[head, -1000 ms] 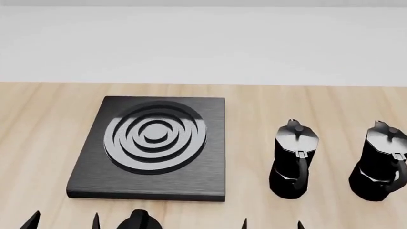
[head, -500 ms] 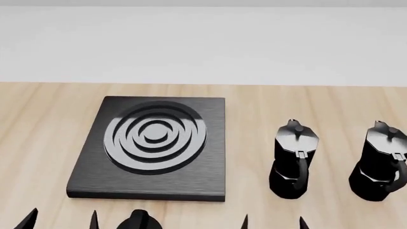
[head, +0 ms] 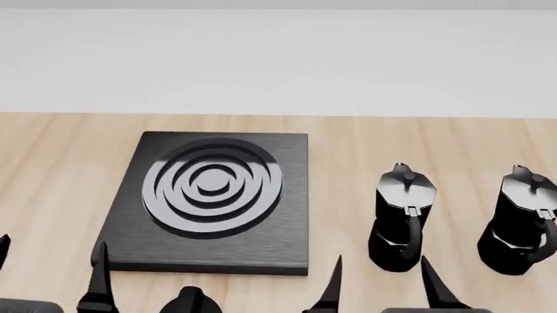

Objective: Put the right moka pot on the stove.

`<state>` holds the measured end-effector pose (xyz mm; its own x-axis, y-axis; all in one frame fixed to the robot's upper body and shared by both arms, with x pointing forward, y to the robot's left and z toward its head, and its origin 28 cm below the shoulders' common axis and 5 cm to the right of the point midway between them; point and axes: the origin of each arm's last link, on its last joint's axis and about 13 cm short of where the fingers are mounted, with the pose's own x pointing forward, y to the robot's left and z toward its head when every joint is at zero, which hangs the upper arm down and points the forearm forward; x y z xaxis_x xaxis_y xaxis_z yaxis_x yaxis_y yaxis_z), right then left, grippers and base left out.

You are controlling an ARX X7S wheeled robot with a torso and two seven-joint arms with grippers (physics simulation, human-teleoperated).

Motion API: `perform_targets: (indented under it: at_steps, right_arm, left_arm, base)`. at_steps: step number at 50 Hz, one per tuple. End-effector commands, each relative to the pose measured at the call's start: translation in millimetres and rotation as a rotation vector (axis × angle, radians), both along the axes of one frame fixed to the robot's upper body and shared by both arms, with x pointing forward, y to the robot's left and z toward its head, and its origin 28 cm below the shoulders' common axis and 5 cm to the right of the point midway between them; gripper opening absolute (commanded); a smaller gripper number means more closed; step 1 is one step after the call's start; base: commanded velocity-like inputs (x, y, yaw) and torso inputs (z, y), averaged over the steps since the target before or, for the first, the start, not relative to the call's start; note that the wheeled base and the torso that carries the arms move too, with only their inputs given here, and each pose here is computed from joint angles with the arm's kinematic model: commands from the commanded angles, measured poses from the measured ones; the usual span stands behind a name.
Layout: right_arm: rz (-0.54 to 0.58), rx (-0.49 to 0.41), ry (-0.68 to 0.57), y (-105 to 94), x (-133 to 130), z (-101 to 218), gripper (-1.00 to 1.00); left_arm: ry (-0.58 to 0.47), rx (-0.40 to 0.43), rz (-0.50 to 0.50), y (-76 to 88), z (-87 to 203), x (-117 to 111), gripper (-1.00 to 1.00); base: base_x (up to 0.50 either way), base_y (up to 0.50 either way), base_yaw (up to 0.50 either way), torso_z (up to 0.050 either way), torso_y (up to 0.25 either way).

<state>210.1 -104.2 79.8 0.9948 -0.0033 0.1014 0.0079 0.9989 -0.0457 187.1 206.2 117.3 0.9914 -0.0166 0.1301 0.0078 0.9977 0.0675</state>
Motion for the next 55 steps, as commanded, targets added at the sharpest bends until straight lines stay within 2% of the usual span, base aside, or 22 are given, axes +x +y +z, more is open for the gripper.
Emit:
perform_targets:
  at_steps: [1,19,23,25,29,55]
  right_arm:
    - [0.013,-0.014,-0.037,0.8,-5.6,23.5,1.00]
    - [0.012,-0.010,-0.032,0.7,-5.4,22.7,1.00]
    - [0.011,0.000,-0.026,0.0,-5.8,20.5,1.00]
    - [0.008,0.004,-0.026,-0.1,-5.7,21.0,1.00]
    - [0.012,0.008,-0.029,0.3,-6.0,21.6,1.00]
    - [0.015,0.007,-0.037,0.6,-7.7,23.4,1.00]
  left_arm:
    - [-0.025,0.023,-0.007,-1.0,30.1,-13.6,1.00]
    - [-0.013,0.009,-0.015,-0.8,29.8,-13.5,1.00]
    - [-0.061,0.004,-0.048,-0.9,32.5,-17.3,1.00]
    - [-0.064,0.021,-0.034,-1.2,32.0,-17.7,1.00]
    - [-0.071,0.001,-0.033,-0.9,32.8,-18.1,1.00]
    - [-0.091,0.041,-0.022,-1.7,29.6,-18.5,1.00]
  base:
    - [0.00,0.00,0.00,0.000,0.000]
    - [0.00,0.00,0.00,0.000,0.000]
    - [0.00,0.00,0.00,0.000,0.000]
    - [0.00,0.00,0.00,0.000,0.000]
    - [0.00,0.00,0.00,0.000,0.000]
    - [0.00,0.00,0.00,0.000,0.000]
